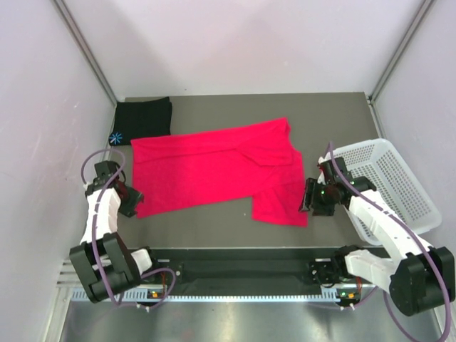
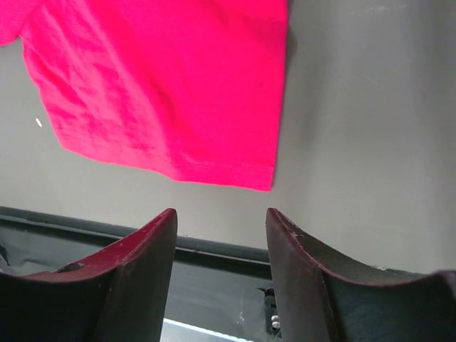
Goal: Fold and stack the t-shirts
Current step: Fold the tshirt
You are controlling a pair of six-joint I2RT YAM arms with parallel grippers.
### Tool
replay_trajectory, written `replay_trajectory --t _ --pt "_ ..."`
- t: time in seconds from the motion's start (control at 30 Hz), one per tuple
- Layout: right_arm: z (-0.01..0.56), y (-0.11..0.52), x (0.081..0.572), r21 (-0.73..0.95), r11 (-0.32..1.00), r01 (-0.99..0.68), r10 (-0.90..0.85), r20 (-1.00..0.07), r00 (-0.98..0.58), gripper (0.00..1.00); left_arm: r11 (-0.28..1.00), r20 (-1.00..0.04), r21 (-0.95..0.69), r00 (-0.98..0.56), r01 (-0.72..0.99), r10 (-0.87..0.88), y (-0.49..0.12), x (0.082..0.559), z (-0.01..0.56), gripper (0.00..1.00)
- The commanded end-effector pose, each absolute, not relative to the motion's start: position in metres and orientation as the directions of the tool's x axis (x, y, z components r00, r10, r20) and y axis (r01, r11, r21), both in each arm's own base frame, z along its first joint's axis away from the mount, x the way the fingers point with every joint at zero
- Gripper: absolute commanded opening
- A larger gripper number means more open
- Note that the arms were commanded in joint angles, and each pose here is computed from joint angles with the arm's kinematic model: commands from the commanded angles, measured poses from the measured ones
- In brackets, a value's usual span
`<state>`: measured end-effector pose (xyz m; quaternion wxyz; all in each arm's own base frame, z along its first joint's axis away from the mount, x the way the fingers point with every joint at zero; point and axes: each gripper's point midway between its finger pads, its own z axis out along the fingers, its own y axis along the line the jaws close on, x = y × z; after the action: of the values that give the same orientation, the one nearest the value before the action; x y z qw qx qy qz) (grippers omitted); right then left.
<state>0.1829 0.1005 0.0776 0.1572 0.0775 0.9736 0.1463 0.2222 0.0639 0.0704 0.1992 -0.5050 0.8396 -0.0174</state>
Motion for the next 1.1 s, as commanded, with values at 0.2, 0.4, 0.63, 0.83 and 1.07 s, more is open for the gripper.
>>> replay_trajectory --t 0.2,0.4,0.63,0.83,1.07 --pt "0.092 0.104 0.189 0.332 0.941 0.061 0.176 -0.328 -0.928 0.53 0.348 -0.18 -0.201 -0.314 -0.916 -0.932 0.071 0.209 0.041 0.5" --pt "0.091 0.108 0.19 0.334 0.942 0.019 0.136 -0.33 -0.934 0.49 0.332 -0.215 -0.167 -0.295 -0.928 -0.931 0.092 0.216 0.034 0.47" --pt "0.092 0.108 0.188 0.33 0.944 -0.004 0.111 -0.329 -0.938 0.48 0.286 -0.181 -0.139 -0.26 -0.948 -0.949 0.089 0.21 0.022 0.41" --pt "0.093 0.108 0.188 0.329 0.944 -0.018 0.095 -0.325 -0.941 0.48 0.264 -0.149 -0.138 -0.244 -0.955 -0.958 0.085 0.211 0.005 0.39" --pt "0.086 0.095 0.183 0.261 0.965 0.022 0.104 -0.304 -0.947 0.47 0.259 -0.134 -0.11 -0.244 -0.96 -0.961 0.086 0.211 -0.001 0.15"
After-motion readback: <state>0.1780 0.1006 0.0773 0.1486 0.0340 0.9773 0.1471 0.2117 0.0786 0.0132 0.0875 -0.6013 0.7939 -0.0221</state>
